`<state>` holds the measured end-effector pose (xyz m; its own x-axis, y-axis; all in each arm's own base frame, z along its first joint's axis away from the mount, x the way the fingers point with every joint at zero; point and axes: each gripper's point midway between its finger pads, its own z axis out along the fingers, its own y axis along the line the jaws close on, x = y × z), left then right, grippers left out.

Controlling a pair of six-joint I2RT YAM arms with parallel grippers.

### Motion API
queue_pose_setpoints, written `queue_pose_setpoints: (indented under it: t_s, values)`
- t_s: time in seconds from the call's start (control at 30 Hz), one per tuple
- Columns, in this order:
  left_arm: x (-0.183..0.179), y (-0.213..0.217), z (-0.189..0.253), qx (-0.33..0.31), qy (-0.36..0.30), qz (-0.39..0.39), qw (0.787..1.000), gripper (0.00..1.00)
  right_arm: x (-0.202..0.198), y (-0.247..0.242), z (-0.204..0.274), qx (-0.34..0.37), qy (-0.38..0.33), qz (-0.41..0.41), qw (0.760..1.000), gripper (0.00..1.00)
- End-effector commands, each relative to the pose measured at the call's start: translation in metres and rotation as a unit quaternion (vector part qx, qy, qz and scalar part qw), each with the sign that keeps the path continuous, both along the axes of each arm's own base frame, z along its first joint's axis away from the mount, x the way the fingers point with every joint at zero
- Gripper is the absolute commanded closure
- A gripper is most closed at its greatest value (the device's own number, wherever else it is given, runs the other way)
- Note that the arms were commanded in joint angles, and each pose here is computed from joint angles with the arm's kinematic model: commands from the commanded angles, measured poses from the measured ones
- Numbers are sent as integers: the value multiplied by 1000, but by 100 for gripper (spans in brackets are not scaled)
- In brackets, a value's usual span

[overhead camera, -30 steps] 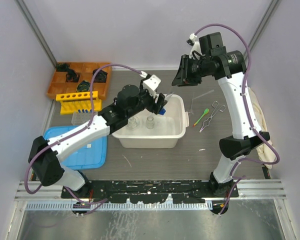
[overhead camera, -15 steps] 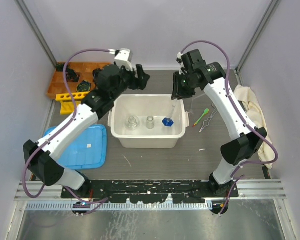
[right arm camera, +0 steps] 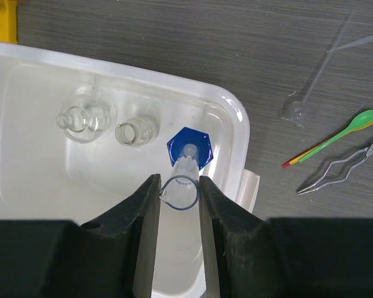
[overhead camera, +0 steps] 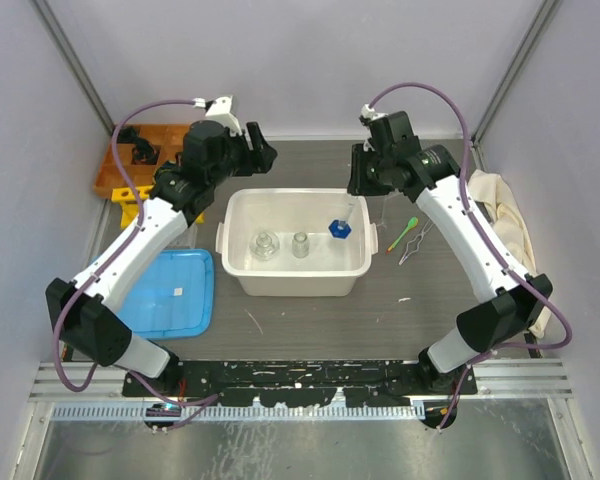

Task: Organize the chemistry lab equipment
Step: Place the chemistry item in the storage box.

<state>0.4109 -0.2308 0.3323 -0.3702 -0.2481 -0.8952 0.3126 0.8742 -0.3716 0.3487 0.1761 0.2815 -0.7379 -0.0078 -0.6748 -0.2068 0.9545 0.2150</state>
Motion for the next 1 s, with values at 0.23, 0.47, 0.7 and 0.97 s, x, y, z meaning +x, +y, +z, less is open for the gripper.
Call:
queue_pose_setpoints:
  t_s: [0.23, 0.47, 0.7, 0.97]
  values:
    - [20, 21, -13, -46, 88, 24, 995, 37, 15, 4, 0, -30, -64, 3, 997, 85]
    - [24, 37, -23, -81, 92, 35, 992, 39, 18, 12, -17, -31, -66, 12, 997, 85]
    - [29, 43, -33, -73, 104, 41, 991, 39, 18, 19, -39, -35, -60, 17, 997, 85]
    - [36, 41, -55, -74, 130, 34, 988, 39, 21, 24, -57, -43, -56, 20, 997, 85]
